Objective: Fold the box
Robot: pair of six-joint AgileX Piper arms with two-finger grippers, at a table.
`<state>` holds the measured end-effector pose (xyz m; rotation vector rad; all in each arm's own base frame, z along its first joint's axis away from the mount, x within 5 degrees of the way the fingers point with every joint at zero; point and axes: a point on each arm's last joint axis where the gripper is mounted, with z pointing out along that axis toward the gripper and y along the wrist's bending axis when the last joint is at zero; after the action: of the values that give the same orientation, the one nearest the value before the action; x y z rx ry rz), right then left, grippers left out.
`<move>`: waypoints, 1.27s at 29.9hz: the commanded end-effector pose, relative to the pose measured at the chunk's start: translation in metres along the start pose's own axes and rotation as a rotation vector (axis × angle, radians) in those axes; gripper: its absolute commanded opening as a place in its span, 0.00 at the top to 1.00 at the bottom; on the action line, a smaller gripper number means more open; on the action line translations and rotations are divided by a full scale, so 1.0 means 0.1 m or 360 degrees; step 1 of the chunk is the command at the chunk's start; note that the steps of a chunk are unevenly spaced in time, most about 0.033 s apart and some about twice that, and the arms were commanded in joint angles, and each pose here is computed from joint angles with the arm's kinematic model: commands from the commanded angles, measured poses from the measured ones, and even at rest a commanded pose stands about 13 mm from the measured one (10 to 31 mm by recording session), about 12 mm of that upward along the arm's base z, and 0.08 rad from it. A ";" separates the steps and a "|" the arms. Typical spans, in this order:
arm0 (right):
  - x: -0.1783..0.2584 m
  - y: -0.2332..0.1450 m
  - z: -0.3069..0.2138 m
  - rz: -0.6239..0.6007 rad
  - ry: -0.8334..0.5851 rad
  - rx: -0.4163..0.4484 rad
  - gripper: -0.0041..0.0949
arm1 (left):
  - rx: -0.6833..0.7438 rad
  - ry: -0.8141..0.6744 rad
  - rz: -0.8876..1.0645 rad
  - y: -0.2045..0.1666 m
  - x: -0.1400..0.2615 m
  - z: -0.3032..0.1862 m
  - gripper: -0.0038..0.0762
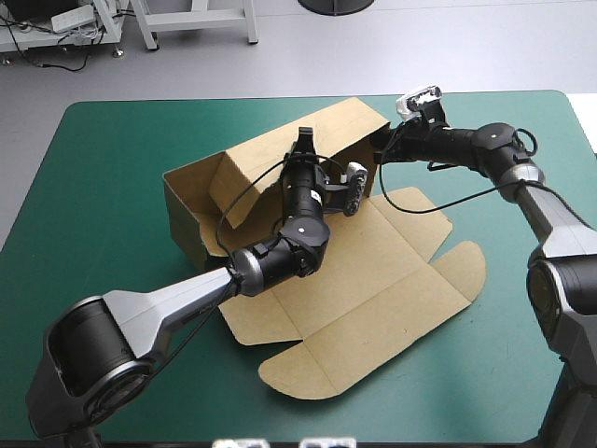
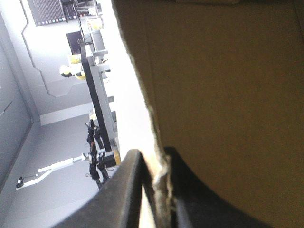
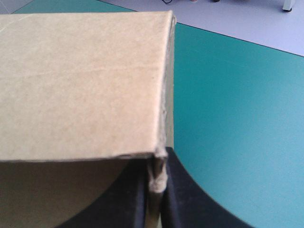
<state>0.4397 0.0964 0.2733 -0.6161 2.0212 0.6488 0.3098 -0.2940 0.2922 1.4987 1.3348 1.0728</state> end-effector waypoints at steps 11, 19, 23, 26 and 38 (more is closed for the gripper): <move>-0.08 0.12 -0.09 0.0019 0.0036 -0.0072 0.97 | -0.0003 -0.0286 -0.0218 0.16 -0.14 -0.18 0.57; -0.04 0.11 -0.09 0.0049 0.0114 -0.0041 0.97 | -0.0051 -0.0491 -0.0404 0.37 -0.29 -0.64 0.57; -0.03 0.11 -0.09 0.0103 0.0129 -0.0043 0.97 | -0.0039 -0.0632 -0.0559 0.47 -0.40 -1.04 0.57; -0.02 0.13 -0.09 0.0150 0.0151 -0.0071 0.97 | 0.0003 -0.0636 -0.0677 0.46 -0.46 -1.28 0.57; -0.13 0.31 -0.45 0.0170 0.0348 -0.0015 0.97 | 0.0056 -0.0325 -0.0963 0.45 -0.30 -1.55 0.83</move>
<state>0.4229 0.0917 0.2917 -0.5093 2.1950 0.6675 0.1766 -0.3388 0.3368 1.2347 1.5342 0.5571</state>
